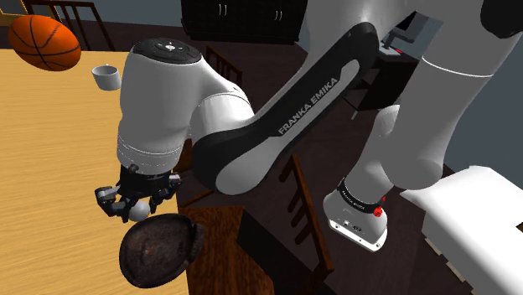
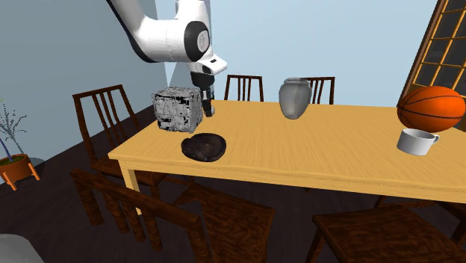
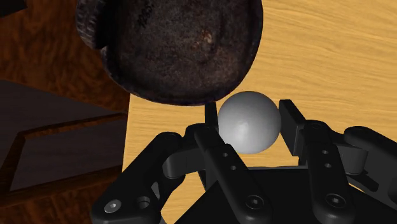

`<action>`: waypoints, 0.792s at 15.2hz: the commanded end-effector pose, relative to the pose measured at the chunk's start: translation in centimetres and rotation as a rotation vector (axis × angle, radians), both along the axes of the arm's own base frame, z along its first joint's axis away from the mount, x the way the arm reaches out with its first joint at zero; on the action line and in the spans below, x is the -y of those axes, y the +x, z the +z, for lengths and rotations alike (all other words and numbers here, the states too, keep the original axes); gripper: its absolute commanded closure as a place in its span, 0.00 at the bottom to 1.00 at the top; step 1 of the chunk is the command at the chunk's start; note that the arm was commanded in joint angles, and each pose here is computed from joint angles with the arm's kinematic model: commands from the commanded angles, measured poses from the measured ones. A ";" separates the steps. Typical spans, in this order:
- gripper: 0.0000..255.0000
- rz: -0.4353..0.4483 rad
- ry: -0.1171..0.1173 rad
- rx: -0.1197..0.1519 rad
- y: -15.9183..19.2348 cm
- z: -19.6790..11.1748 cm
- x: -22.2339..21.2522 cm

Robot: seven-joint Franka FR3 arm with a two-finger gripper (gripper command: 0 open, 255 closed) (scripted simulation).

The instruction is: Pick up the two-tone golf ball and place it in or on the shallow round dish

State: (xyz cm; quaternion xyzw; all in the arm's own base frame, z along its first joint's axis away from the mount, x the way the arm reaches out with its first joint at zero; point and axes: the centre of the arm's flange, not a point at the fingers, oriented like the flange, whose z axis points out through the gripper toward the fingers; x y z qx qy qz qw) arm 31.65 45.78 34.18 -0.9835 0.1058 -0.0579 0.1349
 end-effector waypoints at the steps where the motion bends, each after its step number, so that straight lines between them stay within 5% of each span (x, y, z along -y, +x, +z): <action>1: 1.00 -0.002 0.000 0.000 -3.2 0.1 0.0; 12: 1.00 -0.002 0.000 0.000 -3.2 -5.7 0.0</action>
